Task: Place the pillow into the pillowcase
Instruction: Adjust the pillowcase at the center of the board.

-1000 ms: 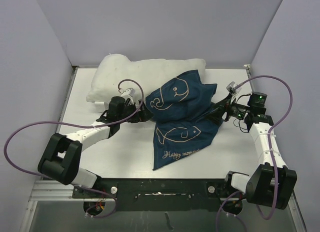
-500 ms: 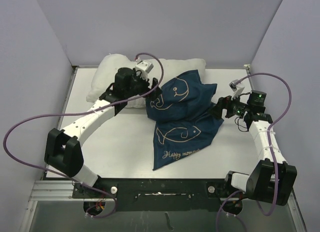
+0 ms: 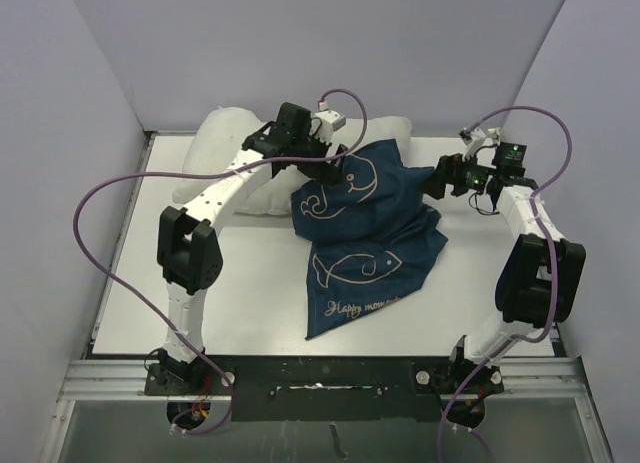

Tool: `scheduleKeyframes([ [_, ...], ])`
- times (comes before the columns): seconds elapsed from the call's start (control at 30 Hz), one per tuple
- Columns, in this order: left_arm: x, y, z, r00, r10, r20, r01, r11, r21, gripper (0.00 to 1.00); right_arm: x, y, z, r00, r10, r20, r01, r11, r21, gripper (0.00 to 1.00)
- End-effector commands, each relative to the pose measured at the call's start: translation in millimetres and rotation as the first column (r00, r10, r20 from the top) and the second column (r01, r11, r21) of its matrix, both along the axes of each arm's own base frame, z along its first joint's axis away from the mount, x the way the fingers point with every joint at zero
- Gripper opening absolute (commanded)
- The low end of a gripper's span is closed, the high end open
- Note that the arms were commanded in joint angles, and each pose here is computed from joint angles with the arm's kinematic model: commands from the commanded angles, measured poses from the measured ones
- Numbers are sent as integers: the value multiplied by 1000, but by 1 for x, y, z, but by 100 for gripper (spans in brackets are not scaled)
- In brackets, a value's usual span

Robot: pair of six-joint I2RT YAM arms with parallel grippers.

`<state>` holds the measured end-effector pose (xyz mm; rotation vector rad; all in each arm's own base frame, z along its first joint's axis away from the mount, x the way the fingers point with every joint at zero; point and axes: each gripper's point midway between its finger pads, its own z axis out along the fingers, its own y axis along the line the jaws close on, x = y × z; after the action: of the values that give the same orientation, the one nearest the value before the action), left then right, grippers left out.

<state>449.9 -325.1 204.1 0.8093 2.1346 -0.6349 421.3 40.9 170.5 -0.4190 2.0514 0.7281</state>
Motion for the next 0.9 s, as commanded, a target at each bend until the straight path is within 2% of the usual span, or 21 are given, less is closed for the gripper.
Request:
scheduleKeyframes([
  [0.0,-8,-10,4,998,-46,-46,46,999,0,84,25,12,26,988,131,83,-135,990,49,98],
  [0.13,-8,-16,7,997,-68,-46,67,998,-16,70,27,24,17,981,185,63,-188,980,60,98],
  [0.17,-7,-16,9,996,-72,-44,72,997,-18,63,24,28,17,976,205,69,-209,976,59,100],
  [0.23,-7,-18,15,996,-83,-38,82,996,-27,41,21,36,17,969,233,78,-237,971,36,93],
  [0.27,-6,-19,18,996,-87,-34,86,996,-33,30,20,39,18,966,244,81,-246,969,20,85],
  [0.3,-5,-20,24,995,-93,-22,92,995,-41,22,20,42,19,964,253,80,-255,967,10,74],
  [0.4,-6,-24,38,993,-121,-7,120,991,-67,0,17,43,29,960,267,79,-268,963,5,29],
  [0.47,-8,-26,50,990,-138,8,138,986,-90,0,13,40,42,959,262,107,-262,965,-9,5],
  [0.5,-9,-27,58,989,-145,22,147,984,-104,0,10,38,51,958,256,128,-256,967,-18,0],
  [0.7,-20,-35,134,970,-170,176,209,950,-233,0,-2,7,139,934,179,309,-166,984,-66,0],
  [0.87,-32,-39,194,946,-161,281,255,906,-337,0,-6,-12,230,872,112,477,-24,982,-187,0],
])
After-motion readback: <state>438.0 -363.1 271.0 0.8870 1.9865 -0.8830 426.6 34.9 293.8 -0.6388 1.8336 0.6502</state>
